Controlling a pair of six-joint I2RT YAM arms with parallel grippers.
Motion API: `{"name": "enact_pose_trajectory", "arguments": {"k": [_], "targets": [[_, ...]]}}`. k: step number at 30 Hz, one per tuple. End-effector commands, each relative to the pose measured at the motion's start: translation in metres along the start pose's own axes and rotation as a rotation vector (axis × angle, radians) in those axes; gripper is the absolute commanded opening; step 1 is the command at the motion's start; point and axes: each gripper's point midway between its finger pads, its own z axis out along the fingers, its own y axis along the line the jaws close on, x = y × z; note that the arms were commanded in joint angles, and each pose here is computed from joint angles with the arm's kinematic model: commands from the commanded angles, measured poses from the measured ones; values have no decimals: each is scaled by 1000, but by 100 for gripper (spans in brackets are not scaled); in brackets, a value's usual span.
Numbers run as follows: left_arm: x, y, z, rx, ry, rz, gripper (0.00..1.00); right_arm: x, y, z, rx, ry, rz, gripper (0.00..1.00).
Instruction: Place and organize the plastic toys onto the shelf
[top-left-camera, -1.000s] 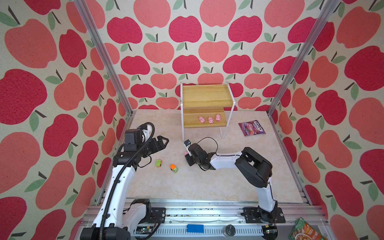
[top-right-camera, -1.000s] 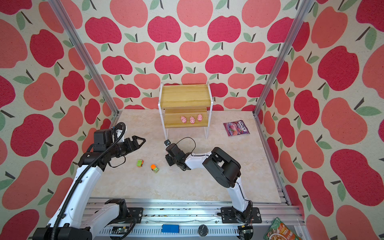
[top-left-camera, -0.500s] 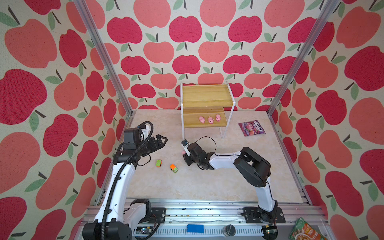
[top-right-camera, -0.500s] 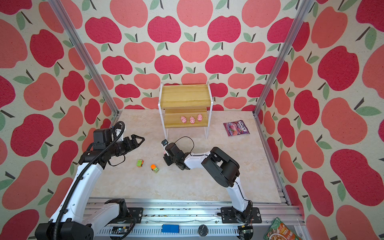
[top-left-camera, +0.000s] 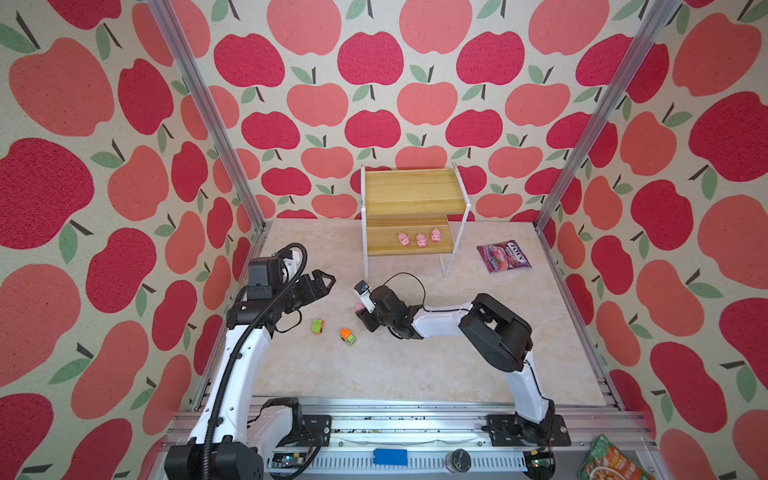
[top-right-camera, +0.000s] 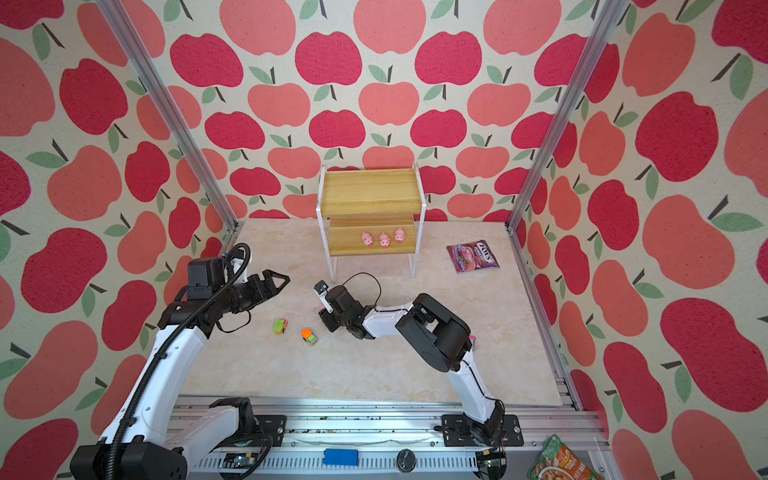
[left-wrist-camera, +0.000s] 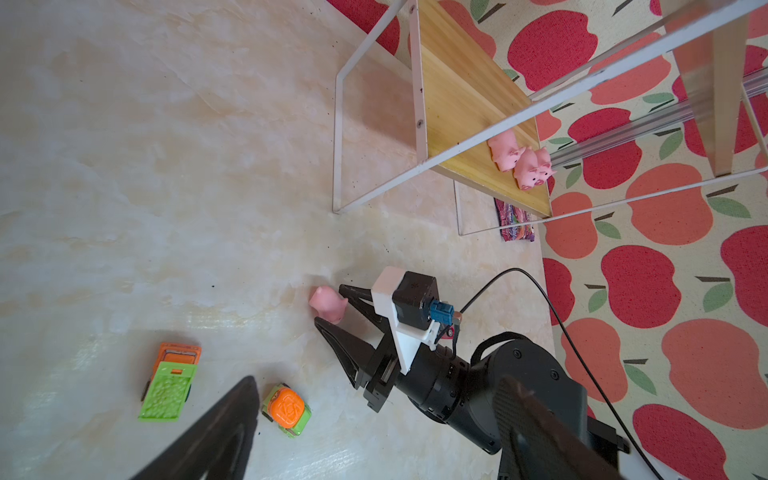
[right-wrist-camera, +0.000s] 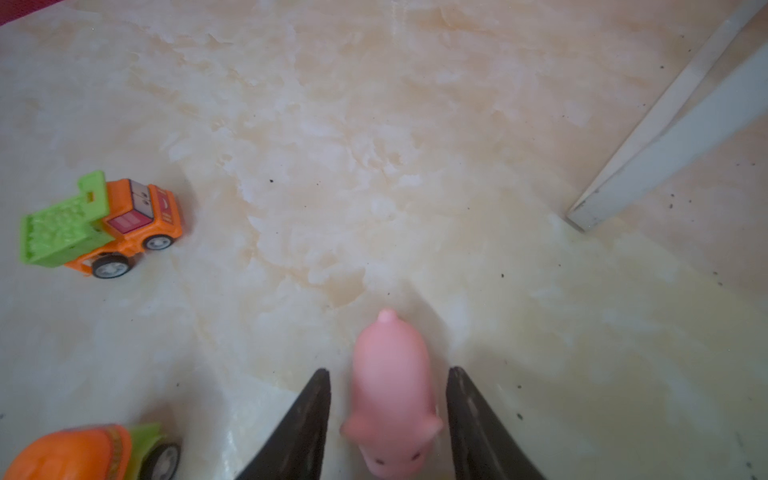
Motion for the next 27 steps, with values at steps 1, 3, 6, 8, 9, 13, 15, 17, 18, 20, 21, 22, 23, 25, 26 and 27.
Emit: {"name": "enact_pose_trajectory", "arguments": {"k": [1, 3, 6, 8, 9, 13, 15, 17, 18, 20, 21, 22, 23, 25, 26, 27], "targets": [[0, 0, 1, 4, -5, 11, 91, -4, 4, 1, -9, -61, -37, 57], [0, 0, 1, 3, -5, 11, 91, -5, 3, 0, -7, -100, -44, 59], [0, 0, 1, 3, -5, 13, 91, -7, 3, -2, -7, -162, -47, 59], [1, 0, 2, 3, -2, 15, 90, -6, 2, -3, -4, -185, -51, 60], [1, -1, 2, 4, 0, 16, 90, -6, 2, -4, -5, -194, -52, 59], [1, -1, 2, 5, -4, 19, 90, -1, 2, -7, -12, -214, -42, 56], [1, -1, 2, 4, -5, 21, 90, 5, 3, -6, -17, -203, -36, 53], [1, -1, 2, 3, -4, 21, 90, 8, 0, -6, -11, -205, -28, 52], [1, -2, 2, 4, -4, 23, 90, 10, 0, -5, -10, -204, -27, 51], [2, -2, 2, 2, -4, 26, 90, 12, -1, -4, -13, -202, -20, 50], [2, -2, 2, 2, -2, 25, 90, 12, -1, -4, -16, -202, -20, 50], [2, -2, 2, 2, 0, 26, 90, 12, 0, -3, -17, -202, -20, 49], [2, -2, 2, 2, -1, 27, 90, 12, 0, -3, -18, -200, -19, 49], [3, -3, 2, 3, -1, 29, 90, 15, 0, -1, -20, -187, -17, 48], [3, -2, 2, 2, 0, 28, 90, 16, 0, 0, -19, -178, -16, 49], [2, -2, 3, 2, 0, 28, 90, 18, 0, 1, -20, -171, -15, 48]]}}
